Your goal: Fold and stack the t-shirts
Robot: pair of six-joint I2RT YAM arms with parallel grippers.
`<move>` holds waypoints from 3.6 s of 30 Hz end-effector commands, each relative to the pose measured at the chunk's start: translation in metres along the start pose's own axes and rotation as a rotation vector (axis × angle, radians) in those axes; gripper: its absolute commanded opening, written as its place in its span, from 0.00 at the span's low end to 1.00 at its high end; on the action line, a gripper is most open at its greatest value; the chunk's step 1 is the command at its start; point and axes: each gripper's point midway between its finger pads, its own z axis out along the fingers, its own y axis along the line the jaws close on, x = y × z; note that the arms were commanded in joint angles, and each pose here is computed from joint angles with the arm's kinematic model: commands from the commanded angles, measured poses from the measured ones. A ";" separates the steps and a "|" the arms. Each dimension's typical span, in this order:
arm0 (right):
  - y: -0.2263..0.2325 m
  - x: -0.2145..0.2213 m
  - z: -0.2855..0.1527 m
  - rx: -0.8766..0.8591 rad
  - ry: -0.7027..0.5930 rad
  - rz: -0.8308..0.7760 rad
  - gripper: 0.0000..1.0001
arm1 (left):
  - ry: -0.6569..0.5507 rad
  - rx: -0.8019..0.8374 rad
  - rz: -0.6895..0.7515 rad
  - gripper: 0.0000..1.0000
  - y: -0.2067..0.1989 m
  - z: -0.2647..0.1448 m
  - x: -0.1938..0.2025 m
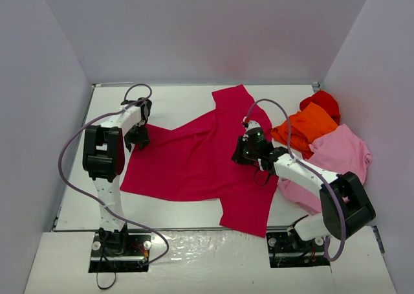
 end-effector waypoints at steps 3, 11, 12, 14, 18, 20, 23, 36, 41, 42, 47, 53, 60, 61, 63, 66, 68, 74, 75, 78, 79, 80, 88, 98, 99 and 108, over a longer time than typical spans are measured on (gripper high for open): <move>0.002 -0.010 -0.002 -0.002 -0.042 -0.014 0.00 | -0.074 0.046 -0.064 0.43 -0.005 -0.013 -0.030; -0.001 -0.007 0.000 0.008 -0.034 -0.013 0.00 | -0.076 0.055 -0.063 0.42 -0.009 -0.009 -0.030; -0.001 -0.007 0.000 0.009 -0.033 -0.013 0.00 | -0.073 0.057 -0.062 0.37 -0.009 -0.009 -0.029; -0.001 -0.006 0.001 0.006 -0.031 -0.014 0.00 | -0.071 0.062 -0.057 0.14 -0.010 -0.008 -0.029; -0.003 -0.004 0.003 0.015 -0.024 -0.017 0.00 | -0.066 0.073 -0.052 0.00 -0.011 -0.009 -0.026; -0.004 -0.001 0.005 0.020 -0.016 -0.019 0.00 | -0.071 0.081 -0.052 0.00 -0.010 -0.011 -0.024; -0.005 0.002 0.007 0.020 -0.009 -0.023 0.00 | -0.090 0.087 -0.064 0.00 -0.006 -0.019 -0.024; -0.004 0.036 0.012 0.001 0.055 -0.049 0.00 | -0.394 0.122 -0.187 0.00 0.039 -0.147 -0.090; 0.008 0.072 -0.001 -0.038 0.104 -0.058 0.00 | -0.427 0.110 -0.189 0.00 0.038 -0.159 -0.113; 0.008 0.079 -0.005 -0.037 0.110 -0.053 0.00 | -0.425 0.105 -0.186 0.00 0.036 -0.158 -0.117; 0.008 0.109 -0.026 -0.032 0.127 -0.044 0.00 | -0.412 0.069 -0.166 0.00 0.026 -0.142 -0.134; 0.009 0.101 -0.045 -0.023 0.076 -0.027 0.00 | -0.377 0.003 -0.137 0.04 0.017 -0.112 -0.144; 0.008 0.094 -0.053 -0.008 0.040 -0.016 0.00 | -0.381 -0.078 -0.159 0.97 0.031 -0.102 -0.149; 0.008 0.094 -0.053 -0.005 0.037 -0.016 0.00 | -0.386 -0.084 -0.165 0.97 0.034 -0.105 -0.148; 0.001 0.082 -0.051 0.043 -0.016 -0.033 0.00 | -0.399 -0.085 -0.189 0.97 0.043 -0.115 -0.141; 0.000 0.053 -0.043 0.087 -0.085 -0.073 0.00 | -0.431 0.021 -0.229 0.97 0.039 -0.132 -0.126; 0.014 0.024 -0.026 0.059 -0.096 -0.096 0.00 | -0.392 0.247 -0.223 0.97 0.012 -0.137 -0.094; 0.008 -0.071 0.043 0.064 -0.103 -0.111 0.00 | -0.301 0.478 -0.212 0.90 -0.013 -0.151 -0.025; 0.014 -0.102 0.049 0.068 -0.152 -0.128 0.00 | -0.275 0.486 -0.184 0.86 -0.017 -0.148 -0.013; 0.014 -0.130 0.090 0.045 -0.115 -0.135 0.00 | -0.203 0.450 -0.115 0.74 -0.022 -0.136 0.018; 0.037 -0.161 0.094 -0.023 -0.156 -0.144 0.00 | -0.188 0.451 -0.105 0.56 -0.025 -0.132 0.025; 0.040 -0.159 0.112 -0.040 -0.127 -0.141 0.00 | -0.171 0.452 -0.099 0.43 -0.029 -0.125 0.034; 0.107 -0.181 0.181 -0.280 -0.078 -0.196 0.00 | -0.099 0.468 -0.044 0.00 -0.057 -0.102 0.078; 0.104 -0.164 0.223 -0.345 -0.009 -0.162 0.00 | -0.068 0.430 -0.019 0.00 -0.075 -0.081 0.100; 0.099 -0.161 0.228 -0.339 -0.002 -0.154 0.00 | -0.064 0.432 -0.022 0.00 -0.078 -0.077 0.102; 0.070 -0.163 0.264 -0.253 -0.046 -0.187 0.00 | -0.005 0.410 0.007 0.00 -0.104 -0.055 0.134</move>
